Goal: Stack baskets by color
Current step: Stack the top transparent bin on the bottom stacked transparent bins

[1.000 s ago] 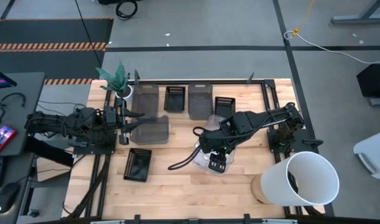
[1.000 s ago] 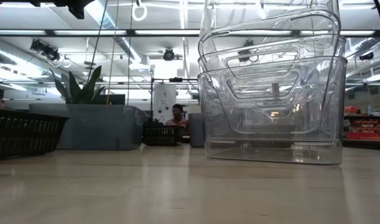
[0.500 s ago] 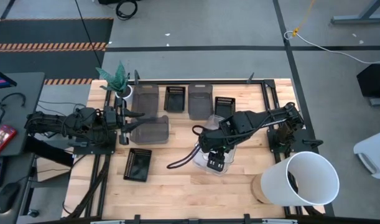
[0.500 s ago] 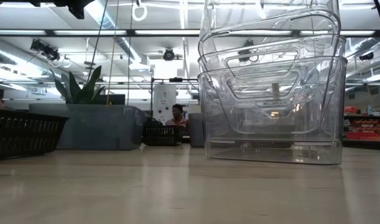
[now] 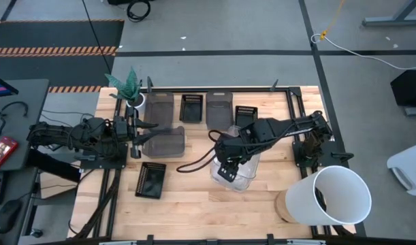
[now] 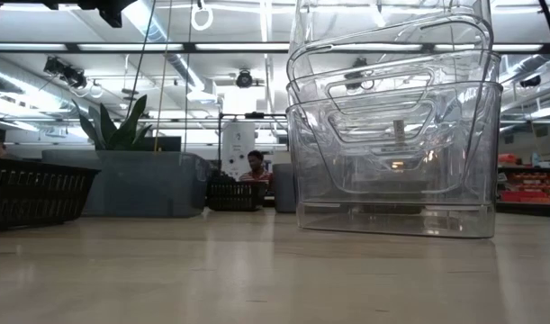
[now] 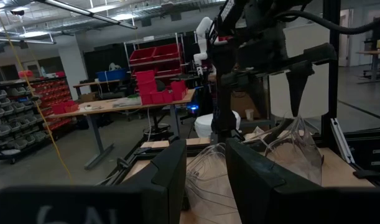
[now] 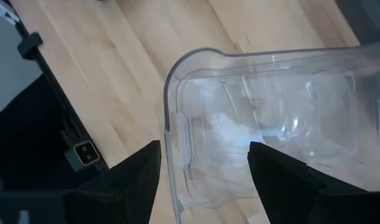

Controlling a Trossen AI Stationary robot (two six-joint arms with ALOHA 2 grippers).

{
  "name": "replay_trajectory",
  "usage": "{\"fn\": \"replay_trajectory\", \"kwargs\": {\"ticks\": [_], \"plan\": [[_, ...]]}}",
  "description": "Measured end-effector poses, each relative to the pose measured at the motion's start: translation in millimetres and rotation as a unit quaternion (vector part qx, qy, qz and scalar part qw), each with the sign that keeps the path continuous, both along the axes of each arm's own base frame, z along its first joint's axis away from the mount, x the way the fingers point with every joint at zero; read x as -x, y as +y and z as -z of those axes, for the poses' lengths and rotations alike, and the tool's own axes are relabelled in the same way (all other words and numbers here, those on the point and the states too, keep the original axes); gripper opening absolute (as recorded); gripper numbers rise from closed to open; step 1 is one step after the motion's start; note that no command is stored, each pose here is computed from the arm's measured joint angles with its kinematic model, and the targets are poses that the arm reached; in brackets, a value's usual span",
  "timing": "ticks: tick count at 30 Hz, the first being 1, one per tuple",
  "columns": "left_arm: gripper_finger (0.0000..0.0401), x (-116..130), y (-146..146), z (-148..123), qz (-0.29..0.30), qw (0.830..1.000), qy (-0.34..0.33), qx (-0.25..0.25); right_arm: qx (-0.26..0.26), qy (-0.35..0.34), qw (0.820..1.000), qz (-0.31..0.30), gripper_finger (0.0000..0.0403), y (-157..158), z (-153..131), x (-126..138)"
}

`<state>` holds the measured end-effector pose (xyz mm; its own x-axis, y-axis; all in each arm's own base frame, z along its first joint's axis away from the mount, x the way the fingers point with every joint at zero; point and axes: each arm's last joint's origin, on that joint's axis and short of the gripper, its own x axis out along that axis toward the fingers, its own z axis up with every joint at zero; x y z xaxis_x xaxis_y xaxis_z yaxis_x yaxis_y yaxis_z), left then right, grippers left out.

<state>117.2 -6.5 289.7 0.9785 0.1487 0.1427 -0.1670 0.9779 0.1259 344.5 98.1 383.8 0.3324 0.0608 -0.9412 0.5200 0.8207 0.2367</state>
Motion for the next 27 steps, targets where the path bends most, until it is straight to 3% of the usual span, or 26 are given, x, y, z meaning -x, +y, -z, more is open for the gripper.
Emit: {"fn": "replay_trajectory", "kwargs": {"ticks": [12,18,27], "plan": [[0.0119,-0.1,0.0,0.0,0.0,1.0,0.0,0.0,-0.002,-0.024,0.998,0.053,0.0247,0.8,-1.5,-3.6],[0.0119,-0.1,-0.1,0.0,0.0,1.0,0.0,0.0,0.019,-0.036,0.999,0.018,0.0247,7.3,-2.1,-3.1],[0.0119,0.0,0.0,0.0,0.0,1.0,0.0,0.0,-0.006,-0.027,0.999,-0.031,0.0247,11.6,-3.4,0.1]]}}
